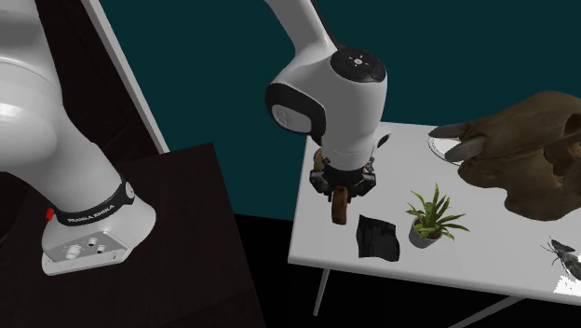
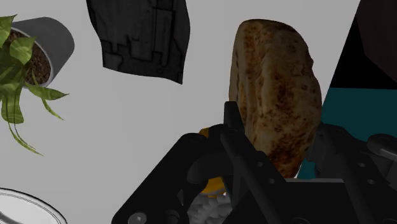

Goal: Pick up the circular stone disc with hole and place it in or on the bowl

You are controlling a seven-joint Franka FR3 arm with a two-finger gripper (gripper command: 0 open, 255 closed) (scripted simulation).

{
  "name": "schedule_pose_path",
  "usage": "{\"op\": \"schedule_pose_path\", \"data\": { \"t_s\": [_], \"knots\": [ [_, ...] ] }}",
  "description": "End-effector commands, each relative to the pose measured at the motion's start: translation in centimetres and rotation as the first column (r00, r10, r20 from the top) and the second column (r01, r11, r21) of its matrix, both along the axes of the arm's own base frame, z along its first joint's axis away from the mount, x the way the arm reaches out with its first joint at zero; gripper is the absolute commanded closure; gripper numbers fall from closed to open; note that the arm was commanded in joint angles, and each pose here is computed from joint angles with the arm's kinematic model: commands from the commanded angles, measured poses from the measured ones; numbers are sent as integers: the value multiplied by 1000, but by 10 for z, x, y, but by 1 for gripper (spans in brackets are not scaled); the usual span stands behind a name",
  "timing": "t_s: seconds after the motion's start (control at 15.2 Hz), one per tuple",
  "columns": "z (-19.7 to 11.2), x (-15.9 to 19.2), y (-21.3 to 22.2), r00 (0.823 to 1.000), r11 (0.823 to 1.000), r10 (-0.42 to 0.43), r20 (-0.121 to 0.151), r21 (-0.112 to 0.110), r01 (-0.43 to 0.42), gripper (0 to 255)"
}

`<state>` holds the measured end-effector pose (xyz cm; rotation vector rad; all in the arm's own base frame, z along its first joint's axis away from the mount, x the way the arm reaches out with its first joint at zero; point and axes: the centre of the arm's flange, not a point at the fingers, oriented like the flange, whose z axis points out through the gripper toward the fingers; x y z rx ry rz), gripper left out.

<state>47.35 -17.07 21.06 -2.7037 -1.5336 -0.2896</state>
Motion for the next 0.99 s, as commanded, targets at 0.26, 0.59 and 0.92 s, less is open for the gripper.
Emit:
{"op": "schedule_pose_path", "data": {
  "t_s": [0.26, 0.59, 0.92],
  "knots": [
    [32, -1, 0, 1000, 1000, 0, 0, 0, 0, 255],
    [58, -1, 0, 1000, 1000, 0, 0, 0, 0, 255],
    [85, -1, 0, 1000, 1000, 0, 0, 0, 0, 255]
  ]
}}
